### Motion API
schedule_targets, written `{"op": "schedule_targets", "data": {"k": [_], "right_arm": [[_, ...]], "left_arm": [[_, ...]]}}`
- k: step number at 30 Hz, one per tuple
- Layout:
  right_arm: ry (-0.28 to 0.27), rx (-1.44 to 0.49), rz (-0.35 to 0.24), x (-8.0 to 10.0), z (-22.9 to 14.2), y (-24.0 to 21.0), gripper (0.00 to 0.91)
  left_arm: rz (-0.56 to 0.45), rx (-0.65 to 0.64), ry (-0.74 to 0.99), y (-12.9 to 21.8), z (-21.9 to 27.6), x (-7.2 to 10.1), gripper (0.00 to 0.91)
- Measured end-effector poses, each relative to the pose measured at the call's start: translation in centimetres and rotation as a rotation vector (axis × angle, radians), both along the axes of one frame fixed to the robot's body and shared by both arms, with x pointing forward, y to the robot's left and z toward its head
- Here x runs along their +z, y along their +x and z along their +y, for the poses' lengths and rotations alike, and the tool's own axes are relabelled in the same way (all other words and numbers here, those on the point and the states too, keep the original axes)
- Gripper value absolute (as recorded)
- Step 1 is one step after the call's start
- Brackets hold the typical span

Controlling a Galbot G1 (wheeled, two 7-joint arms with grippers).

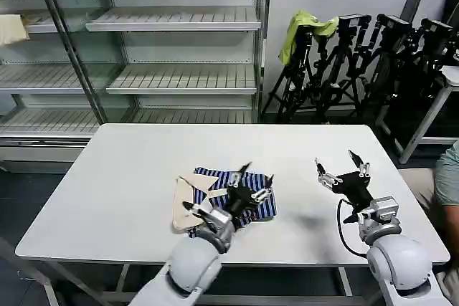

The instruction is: Fold and organize the clothes.

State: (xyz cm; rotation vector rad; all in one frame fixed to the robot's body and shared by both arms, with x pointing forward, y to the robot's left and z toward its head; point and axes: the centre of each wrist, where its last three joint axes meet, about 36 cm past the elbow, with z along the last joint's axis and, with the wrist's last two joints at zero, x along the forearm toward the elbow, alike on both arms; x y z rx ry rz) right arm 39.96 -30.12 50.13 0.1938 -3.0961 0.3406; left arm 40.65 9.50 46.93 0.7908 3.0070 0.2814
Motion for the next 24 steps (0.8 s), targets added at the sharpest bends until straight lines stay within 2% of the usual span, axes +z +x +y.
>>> {"op": "schedule_targets", "data": {"k": [5,12,24], "right_arm": [[0.018,0.026,-0.017,-0.3,0.8,1.1,0.907],[0.019,0.051,-0.051,-0.5,1.7,2.0,0.907],[0.002,0.075,-0.07,-2.1,1.0,1.3,0.907]], "left_arm": [[-0.086,0.099,0.007,-0.5,5.3,0.6,0.907],[-0.176,0.268,0.064,-1.6,13.9,0.3,0.907],[-0.26,0.436,0.116,-5.7,21.7,-0.6,0.907]]}}
